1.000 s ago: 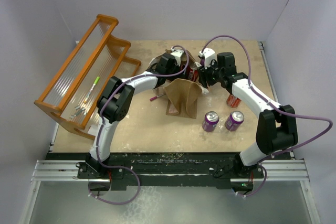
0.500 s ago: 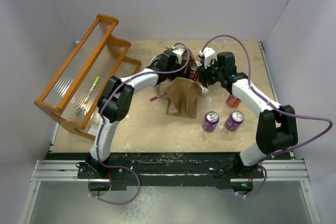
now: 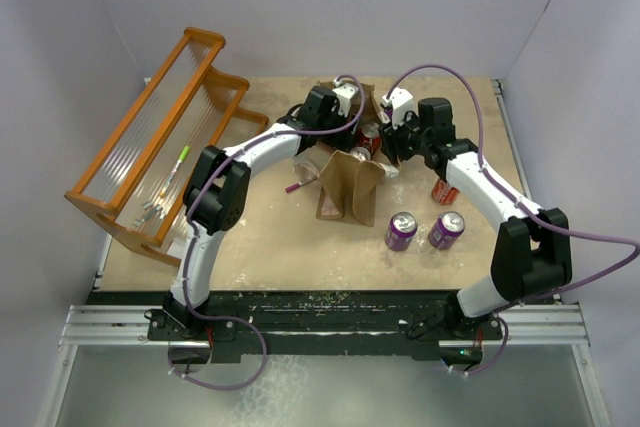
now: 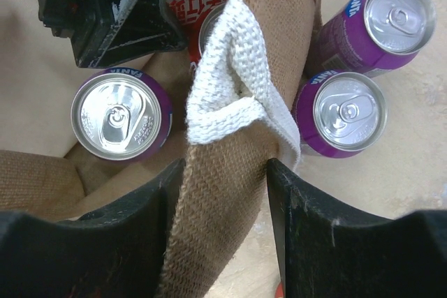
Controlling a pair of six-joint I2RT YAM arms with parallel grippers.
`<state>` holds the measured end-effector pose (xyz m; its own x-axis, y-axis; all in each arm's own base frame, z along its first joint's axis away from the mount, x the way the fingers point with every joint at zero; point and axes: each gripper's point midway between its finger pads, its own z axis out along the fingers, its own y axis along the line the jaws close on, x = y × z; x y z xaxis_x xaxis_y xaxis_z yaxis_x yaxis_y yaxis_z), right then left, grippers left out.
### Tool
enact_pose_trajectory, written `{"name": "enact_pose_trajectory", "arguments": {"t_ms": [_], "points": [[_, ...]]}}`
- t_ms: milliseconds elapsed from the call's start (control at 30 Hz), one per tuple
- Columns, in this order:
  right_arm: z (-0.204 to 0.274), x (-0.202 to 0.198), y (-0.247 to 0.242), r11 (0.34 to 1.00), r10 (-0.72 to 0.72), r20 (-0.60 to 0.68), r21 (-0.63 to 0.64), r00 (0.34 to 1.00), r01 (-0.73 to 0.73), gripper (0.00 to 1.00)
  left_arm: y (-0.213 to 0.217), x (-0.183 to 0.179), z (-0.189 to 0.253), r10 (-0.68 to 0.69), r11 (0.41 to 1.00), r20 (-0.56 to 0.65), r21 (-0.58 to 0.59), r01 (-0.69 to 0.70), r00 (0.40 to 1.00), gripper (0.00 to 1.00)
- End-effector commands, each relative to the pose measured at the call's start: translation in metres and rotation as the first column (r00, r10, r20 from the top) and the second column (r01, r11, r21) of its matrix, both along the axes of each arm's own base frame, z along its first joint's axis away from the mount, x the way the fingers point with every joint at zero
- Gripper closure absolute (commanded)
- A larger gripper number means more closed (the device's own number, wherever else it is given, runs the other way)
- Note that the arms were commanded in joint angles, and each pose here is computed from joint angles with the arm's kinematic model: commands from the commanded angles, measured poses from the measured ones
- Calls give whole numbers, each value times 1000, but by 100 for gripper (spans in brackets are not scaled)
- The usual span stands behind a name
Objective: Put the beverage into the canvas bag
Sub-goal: Adjust the drink in the canvas bag.
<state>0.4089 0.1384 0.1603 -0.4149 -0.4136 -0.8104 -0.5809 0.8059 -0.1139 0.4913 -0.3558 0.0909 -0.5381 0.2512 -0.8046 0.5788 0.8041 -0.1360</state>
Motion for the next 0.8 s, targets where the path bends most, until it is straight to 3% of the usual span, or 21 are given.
{"name": "enact_pose_trajectory", "arguments": {"t_ms": [0, 767], "points": [[17, -7, 4, 999, 36, 41, 10, 999, -36, 48, -17, 11, 127, -58, 992, 264, -95, 86, 963, 100], [44, 6, 6, 999, 22, 93, 23, 995, -24, 49, 1, -6, 208, -134, 983, 434, -57, 176, 891, 100]]}}
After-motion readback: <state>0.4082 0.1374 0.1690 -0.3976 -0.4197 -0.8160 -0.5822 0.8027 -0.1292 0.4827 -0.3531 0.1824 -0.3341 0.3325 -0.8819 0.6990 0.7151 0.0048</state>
